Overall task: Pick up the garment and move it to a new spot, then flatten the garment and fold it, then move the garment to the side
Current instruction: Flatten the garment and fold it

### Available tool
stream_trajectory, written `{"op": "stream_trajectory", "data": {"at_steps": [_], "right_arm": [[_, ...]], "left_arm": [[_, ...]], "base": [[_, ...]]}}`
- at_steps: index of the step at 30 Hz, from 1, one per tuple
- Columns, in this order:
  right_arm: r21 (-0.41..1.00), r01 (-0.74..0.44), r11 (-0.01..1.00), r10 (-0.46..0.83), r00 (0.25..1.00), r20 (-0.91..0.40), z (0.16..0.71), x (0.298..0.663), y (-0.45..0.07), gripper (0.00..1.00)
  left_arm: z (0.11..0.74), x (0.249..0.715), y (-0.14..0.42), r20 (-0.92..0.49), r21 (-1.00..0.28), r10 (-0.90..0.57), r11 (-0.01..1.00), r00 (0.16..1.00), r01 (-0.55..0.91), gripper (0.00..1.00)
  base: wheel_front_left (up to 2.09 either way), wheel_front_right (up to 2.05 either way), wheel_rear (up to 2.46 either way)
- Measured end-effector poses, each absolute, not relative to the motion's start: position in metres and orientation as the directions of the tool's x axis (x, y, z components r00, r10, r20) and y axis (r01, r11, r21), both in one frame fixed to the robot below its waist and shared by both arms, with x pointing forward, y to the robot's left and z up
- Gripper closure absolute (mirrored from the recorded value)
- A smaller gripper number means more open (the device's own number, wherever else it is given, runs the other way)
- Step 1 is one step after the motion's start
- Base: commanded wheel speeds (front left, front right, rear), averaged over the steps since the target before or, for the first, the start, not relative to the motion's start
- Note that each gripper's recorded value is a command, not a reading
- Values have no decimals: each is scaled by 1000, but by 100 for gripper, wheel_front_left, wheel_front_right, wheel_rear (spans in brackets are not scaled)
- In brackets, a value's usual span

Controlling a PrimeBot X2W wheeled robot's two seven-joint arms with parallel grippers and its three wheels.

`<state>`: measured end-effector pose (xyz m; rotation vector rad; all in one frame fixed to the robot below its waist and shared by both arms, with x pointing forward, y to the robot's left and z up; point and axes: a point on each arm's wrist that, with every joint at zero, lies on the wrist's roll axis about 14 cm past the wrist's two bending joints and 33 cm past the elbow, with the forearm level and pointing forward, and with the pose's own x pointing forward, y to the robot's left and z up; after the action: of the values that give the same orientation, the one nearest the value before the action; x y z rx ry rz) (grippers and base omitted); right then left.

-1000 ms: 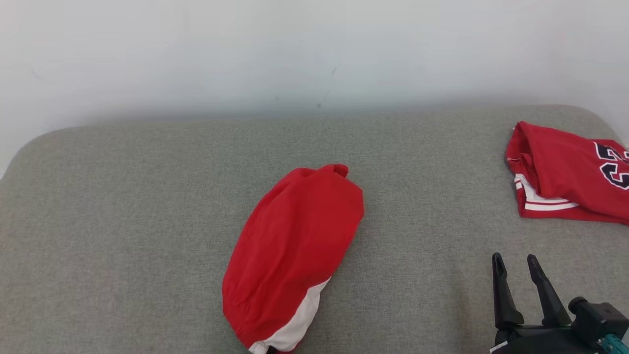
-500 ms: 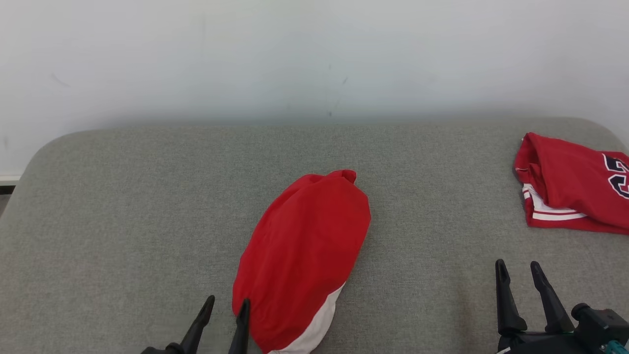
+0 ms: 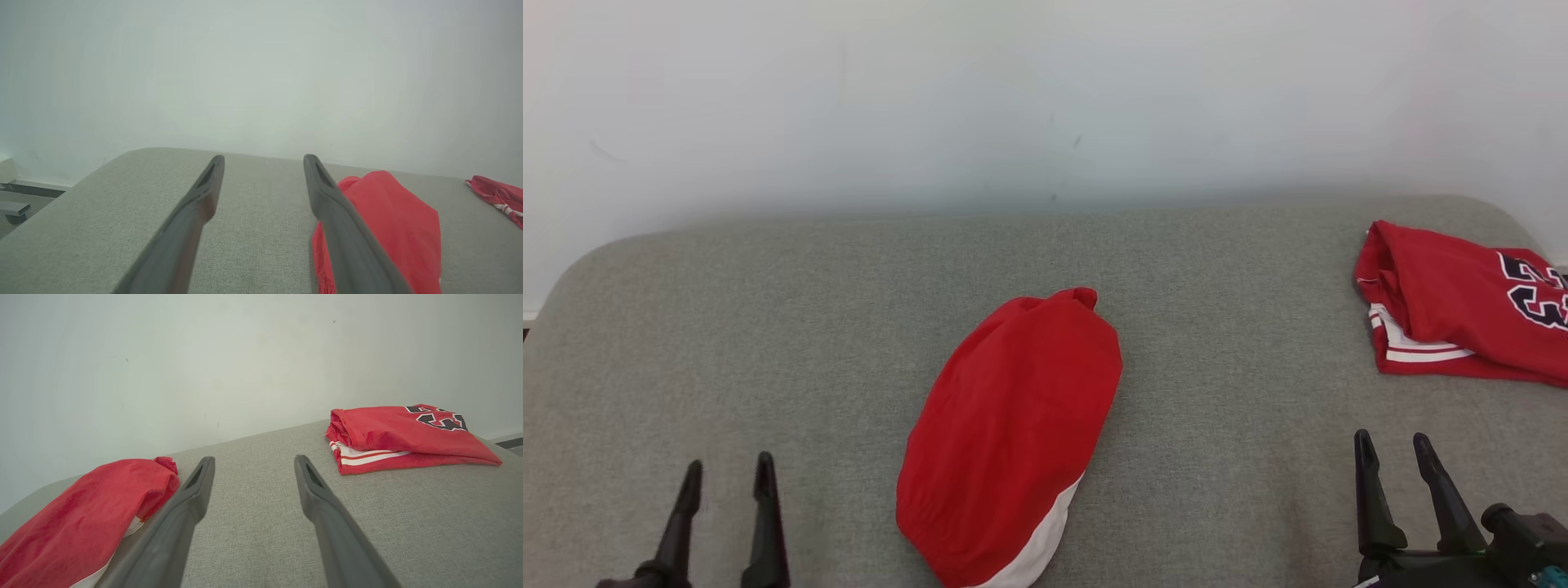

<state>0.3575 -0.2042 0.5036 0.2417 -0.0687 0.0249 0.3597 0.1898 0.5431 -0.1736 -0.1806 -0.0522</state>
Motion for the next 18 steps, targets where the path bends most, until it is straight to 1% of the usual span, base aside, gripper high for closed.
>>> {"op": "stream_trajectory", "data": {"at_steps": [3, 18], "right_arm": [[237, -25, 971, 8, 997, 70, 503, 355, -207, 0], [236, -10, 972, -1, 999, 45, 495, 348, -211, 0]], "left_arm": [[544, 358, 198, 188, -158, -13, 986, 982, 43, 0], [522, 352, 188, 135, -169, -37, 984, 990, 60, 0]], "base": [[0, 0, 0], [0, 0, 0]]}}
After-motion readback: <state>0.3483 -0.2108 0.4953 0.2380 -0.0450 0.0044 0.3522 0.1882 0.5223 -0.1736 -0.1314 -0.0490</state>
